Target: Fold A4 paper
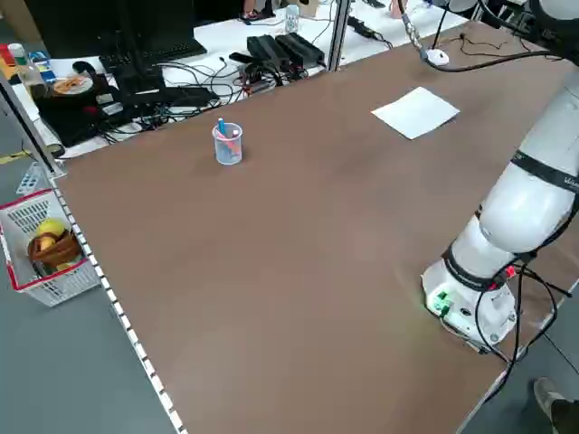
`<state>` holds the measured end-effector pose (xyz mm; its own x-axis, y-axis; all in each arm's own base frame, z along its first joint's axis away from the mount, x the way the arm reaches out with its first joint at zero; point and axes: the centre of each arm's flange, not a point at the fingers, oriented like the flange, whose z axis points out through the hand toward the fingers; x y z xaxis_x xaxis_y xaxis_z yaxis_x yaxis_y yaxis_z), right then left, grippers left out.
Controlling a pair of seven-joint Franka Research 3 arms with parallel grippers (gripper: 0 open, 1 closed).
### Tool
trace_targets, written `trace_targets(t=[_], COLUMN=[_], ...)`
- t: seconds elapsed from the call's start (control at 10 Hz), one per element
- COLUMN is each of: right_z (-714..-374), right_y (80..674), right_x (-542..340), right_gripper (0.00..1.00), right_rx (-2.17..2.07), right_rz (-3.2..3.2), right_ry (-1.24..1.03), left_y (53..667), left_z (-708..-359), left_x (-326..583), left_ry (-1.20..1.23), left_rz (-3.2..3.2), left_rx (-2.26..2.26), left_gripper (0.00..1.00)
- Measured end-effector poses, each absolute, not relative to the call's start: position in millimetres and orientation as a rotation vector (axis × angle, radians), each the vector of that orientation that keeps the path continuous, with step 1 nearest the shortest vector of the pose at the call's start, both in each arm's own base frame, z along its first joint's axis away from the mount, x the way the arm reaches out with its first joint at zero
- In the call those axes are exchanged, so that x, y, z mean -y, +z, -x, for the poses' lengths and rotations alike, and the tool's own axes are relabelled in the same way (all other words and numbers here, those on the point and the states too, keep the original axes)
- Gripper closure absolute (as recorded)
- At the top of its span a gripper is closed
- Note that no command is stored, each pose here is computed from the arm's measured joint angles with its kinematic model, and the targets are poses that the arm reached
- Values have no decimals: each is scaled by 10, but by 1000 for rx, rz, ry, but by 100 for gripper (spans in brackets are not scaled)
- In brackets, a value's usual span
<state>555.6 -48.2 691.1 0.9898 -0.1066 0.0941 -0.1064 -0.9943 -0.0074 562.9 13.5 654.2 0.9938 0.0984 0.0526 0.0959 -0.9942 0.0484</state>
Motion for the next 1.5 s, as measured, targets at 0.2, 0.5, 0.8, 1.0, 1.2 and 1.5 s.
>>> trace_targets(t=[0.2, 0.5, 0.8, 1.0, 1.2, 1.5], right_z=[-5555, -5557, -5729, -5767, -5757, -5729], right_y=[6910, 6906, 6652, 6453, 6153, 5547], right_x=[488, 505, -140, -568, -945, -1379], right_gripper=[1, 1, 1, 1, 5, 39], right_rx=[-169, -173, 8, 120, 207, 271], right_rz=[3131, 3129, 3124, 3119, 3077, 2994], right_ry=[-146, -146, -73, 5, 83, 152], left_y=[6542, 6526, 6402, 6286, 6081, 5755], left_z=[-5629, -5651, -5756, -5811, -5908, -6105], left_x=[-130, -41, 121, 215, 323, 678], left_ry=[85, 91, 88, 55, -6, -45], left_rz=[-3091, -3088, -3076, -3064, -3008, -2914], left_rx=[-149, -130, -99, -77, -64, -81], left_gripper=[0, 0, 3, 12, 44, 89])
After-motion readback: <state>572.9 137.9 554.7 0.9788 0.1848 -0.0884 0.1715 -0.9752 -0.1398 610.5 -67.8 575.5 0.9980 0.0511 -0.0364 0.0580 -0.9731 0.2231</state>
